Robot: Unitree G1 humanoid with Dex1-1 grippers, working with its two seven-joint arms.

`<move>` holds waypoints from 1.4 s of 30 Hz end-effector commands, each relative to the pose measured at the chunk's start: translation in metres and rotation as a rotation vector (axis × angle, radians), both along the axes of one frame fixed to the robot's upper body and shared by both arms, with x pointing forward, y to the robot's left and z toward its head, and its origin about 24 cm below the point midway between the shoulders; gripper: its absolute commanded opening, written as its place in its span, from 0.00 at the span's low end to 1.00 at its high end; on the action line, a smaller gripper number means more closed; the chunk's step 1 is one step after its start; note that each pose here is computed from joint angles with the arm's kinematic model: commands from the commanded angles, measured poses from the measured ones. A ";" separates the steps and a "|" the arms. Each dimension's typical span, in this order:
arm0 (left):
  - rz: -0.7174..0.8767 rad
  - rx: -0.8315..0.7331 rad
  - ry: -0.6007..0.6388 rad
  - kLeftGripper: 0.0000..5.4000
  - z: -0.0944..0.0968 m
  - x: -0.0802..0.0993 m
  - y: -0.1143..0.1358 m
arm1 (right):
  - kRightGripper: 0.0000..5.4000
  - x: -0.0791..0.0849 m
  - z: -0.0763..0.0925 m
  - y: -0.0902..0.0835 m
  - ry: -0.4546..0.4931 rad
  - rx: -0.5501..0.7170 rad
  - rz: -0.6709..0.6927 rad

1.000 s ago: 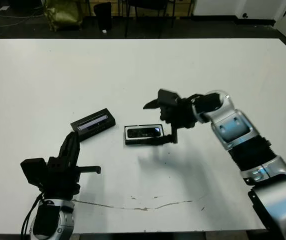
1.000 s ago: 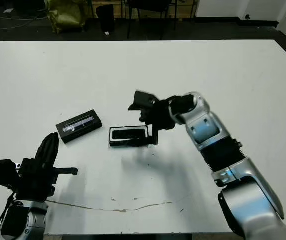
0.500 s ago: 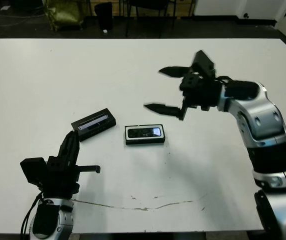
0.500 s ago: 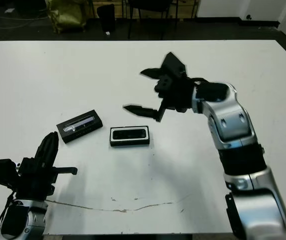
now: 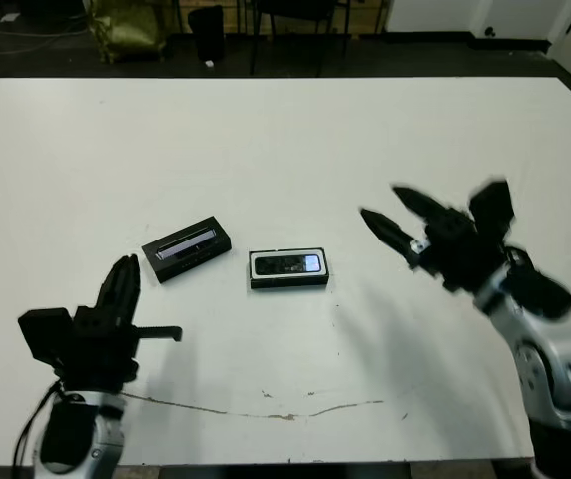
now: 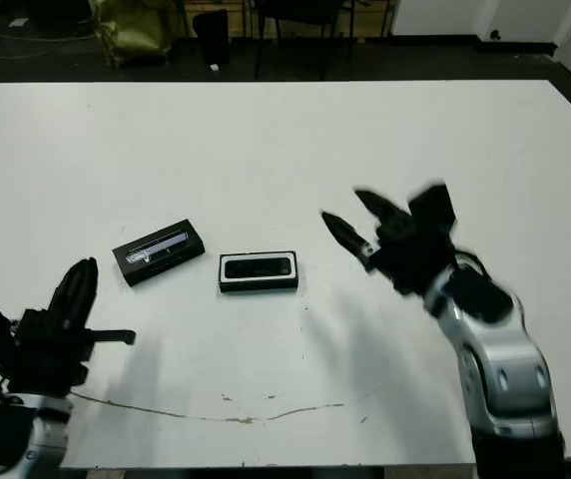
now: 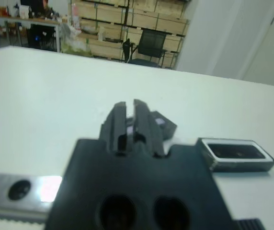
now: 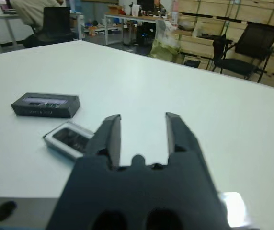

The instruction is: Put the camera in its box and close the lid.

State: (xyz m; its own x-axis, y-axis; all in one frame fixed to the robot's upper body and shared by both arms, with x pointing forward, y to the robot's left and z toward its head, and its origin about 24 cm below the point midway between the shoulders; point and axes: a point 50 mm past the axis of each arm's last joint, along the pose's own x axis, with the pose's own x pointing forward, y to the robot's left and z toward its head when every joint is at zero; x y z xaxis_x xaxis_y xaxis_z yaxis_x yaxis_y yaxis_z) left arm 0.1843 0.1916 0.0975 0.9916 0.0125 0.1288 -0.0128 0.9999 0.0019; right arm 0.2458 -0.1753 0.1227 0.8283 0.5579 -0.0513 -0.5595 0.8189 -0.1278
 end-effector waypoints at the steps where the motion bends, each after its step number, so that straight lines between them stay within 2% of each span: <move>1: -0.018 0.083 0.017 0.00 0.007 0.003 0.012 | 0.19 -0.016 -0.015 -0.007 0.041 0.014 -0.025; 5: -0.077 0.163 0.019 0.00 0.023 0.013 0.025 | 0.02 -0.026 -0.027 -0.012 0.059 0.035 -0.043; 12: -0.246 0.360 0.115 0.00 0.055 0.041 0.049 | 0.00 -0.029 -0.037 -0.019 0.084 0.074 -0.076; 14: -0.303 0.413 0.147 0.04 0.062 0.051 0.052 | 0.00 -0.029 -0.036 -0.019 0.089 0.070 -0.082; 23: -0.627 0.573 0.303 0.43 0.074 0.089 0.051 | 0.00 -0.027 -0.031 -0.020 0.094 0.064 -0.088; 28: -0.703 0.567 0.368 0.65 0.069 0.102 0.050 | 0.00 -0.026 -0.031 -0.020 0.080 0.054 -0.073; 36: -0.778 0.540 0.408 1.00 0.057 0.113 0.055 | 0.00 -0.026 -0.034 -0.021 0.092 0.064 -0.074; 42: -0.804 0.370 0.513 1.00 0.040 0.116 0.062 | 0.00 -0.026 -0.038 -0.022 0.097 0.073 -0.069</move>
State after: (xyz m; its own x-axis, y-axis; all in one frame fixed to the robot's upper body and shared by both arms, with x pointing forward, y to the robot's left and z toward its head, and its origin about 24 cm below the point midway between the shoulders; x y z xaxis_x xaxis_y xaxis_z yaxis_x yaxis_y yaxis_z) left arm 0.2994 0.2525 0.1445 0.6416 -0.6342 -0.4314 0.7504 0.6355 0.1818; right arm 0.2205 -0.1952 0.0897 0.8598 0.5057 -0.0705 -0.5082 0.8610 -0.0223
